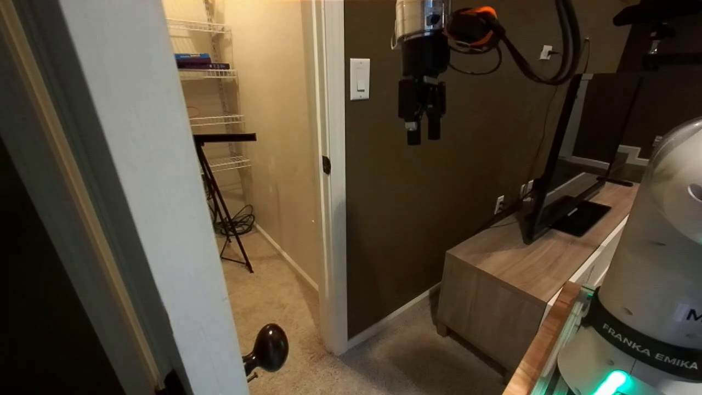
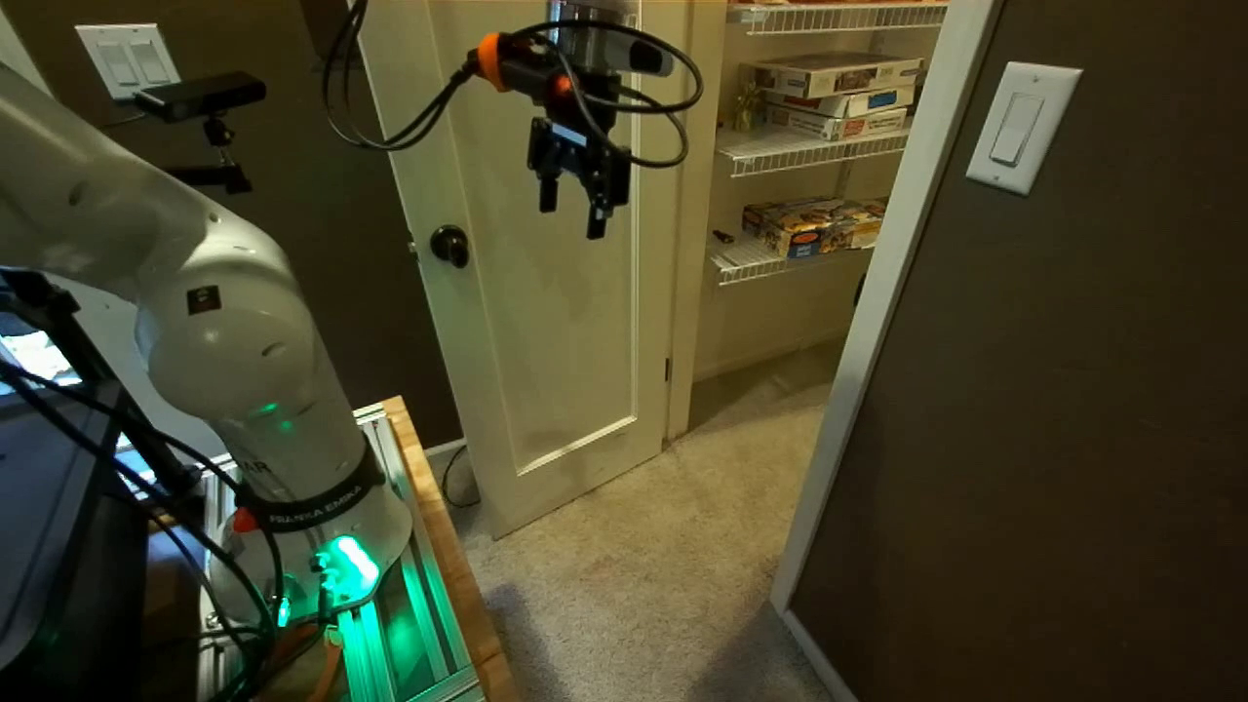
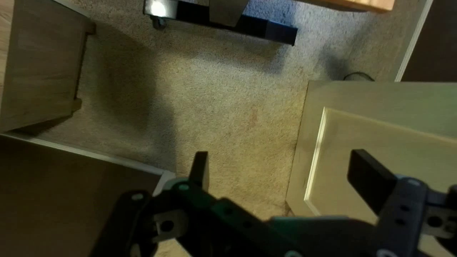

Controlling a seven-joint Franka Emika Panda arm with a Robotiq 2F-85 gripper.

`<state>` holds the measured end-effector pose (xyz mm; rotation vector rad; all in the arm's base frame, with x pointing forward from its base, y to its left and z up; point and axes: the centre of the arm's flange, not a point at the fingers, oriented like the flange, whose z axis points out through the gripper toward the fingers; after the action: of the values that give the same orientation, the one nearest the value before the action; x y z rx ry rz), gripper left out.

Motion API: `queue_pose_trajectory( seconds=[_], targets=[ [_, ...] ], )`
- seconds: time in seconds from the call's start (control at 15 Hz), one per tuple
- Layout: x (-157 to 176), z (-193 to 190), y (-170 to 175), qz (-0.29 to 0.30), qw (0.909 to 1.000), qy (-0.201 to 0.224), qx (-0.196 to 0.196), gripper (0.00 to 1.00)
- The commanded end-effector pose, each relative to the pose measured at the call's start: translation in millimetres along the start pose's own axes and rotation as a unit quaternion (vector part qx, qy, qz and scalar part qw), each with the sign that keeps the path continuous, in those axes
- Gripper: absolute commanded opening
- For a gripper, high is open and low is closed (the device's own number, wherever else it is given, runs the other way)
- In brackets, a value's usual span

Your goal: Turn the door knob to the right

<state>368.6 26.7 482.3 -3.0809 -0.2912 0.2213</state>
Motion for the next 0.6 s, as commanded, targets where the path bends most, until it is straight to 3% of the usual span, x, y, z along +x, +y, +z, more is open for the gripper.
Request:
queue_pose_trajectory(
  seconds=[0.0, 0.27, 0.53],
  targets=[
    [31, 3, -22, -0.084, 0.9952, -0.045, 0.022, 1.0],
    [49, 43, -62, -0.171, 0.9805, -0.094, 0.023, 1.0],
    [41, 92, -129, -0.25, 0.9547, -0.161, -0.003, 1.0]
  ],
)
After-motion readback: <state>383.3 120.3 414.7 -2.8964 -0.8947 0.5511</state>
